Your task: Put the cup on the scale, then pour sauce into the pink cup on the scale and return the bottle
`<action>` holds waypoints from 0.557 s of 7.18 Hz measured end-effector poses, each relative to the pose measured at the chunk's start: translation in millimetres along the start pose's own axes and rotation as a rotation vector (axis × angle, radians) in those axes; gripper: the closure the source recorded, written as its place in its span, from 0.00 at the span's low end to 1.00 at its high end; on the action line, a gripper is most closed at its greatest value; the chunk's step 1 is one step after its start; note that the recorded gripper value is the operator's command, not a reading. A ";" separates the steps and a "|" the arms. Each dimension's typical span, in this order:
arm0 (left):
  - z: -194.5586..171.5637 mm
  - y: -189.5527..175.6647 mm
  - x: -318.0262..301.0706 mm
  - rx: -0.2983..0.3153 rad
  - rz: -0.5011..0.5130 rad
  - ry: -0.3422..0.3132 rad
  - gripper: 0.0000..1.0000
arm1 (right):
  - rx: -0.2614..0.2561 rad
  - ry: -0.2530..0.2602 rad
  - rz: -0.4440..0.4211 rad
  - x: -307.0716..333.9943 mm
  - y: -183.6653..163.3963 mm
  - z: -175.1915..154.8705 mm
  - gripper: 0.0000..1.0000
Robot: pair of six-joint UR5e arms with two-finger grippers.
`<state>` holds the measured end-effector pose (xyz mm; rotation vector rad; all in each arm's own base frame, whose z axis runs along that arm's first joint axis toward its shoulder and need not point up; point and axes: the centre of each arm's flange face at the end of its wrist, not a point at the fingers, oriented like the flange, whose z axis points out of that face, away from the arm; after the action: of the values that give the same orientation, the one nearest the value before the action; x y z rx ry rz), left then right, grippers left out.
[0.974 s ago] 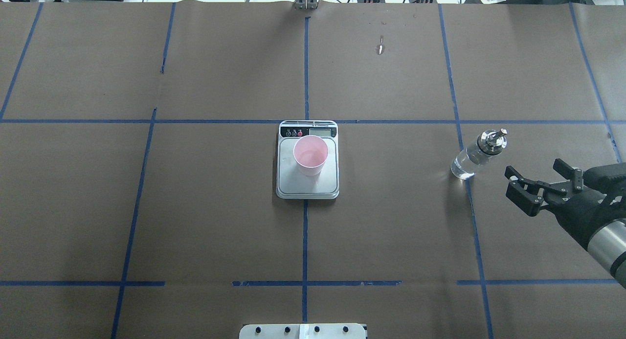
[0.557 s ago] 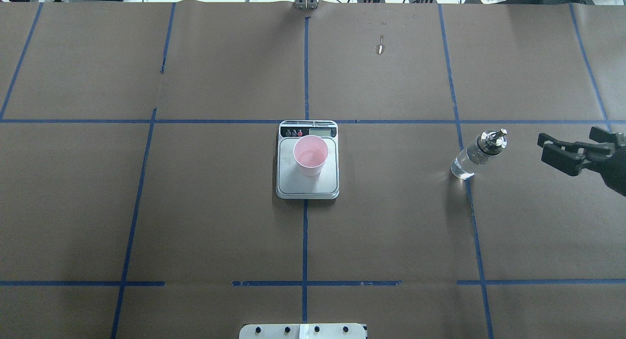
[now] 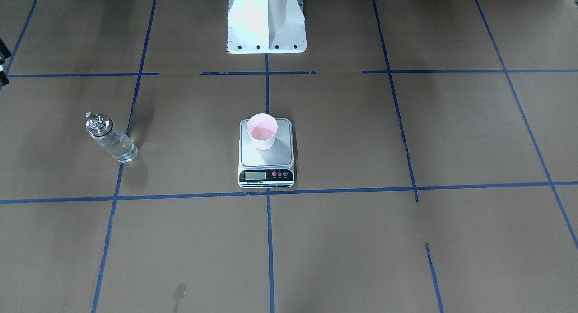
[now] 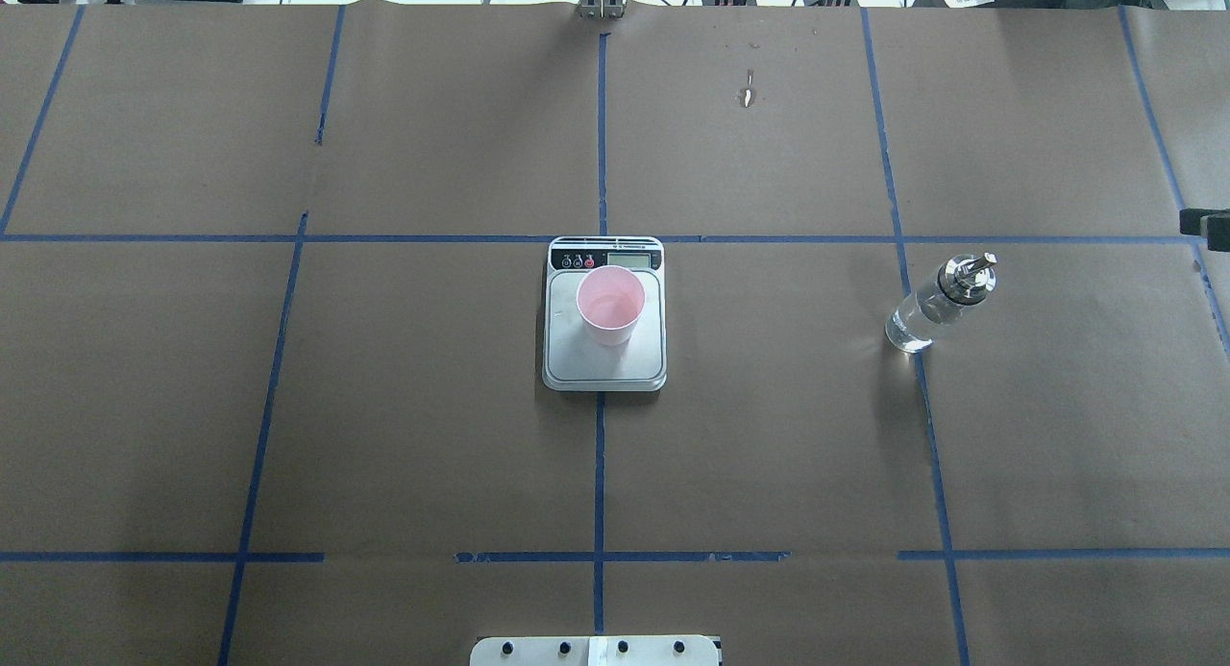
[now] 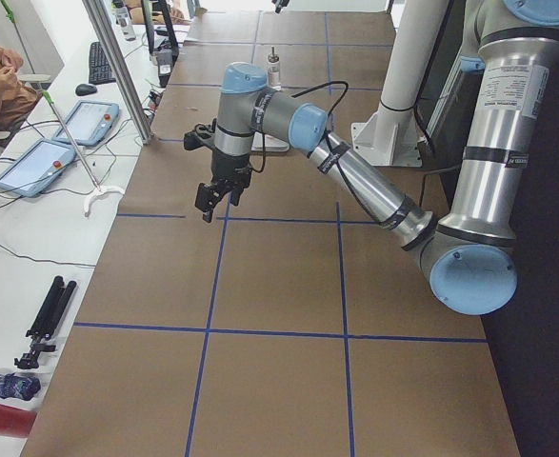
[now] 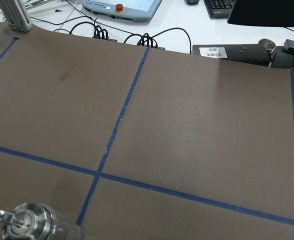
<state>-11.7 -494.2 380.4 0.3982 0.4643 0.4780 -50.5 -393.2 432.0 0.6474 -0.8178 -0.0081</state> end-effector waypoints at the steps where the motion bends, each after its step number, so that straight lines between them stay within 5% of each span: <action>1: 2.0 1.0 -0.6 -0.005 -0.002 0.003 0.00 | -0.008 -0.023 -0.038 34.0 -9.7 -2.5 0.00; 3: 7.3 4.7 -3.8 -0.017 -0.009 0.015 0.00 | -0.005 0.013 -0.120 78.3 -16.1 -16.8 0.00; 4: 9.5 7.5 -7.3 -0.019 -0.020 0.032 0.00 | -0.061 0.046 -0.127 93.5 -13.1 -18.3 0.00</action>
<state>-15.1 -494.3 394.1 0.3683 0.4940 0.4700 30.0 -417.3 478.8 0.6389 -0.7287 -0.1320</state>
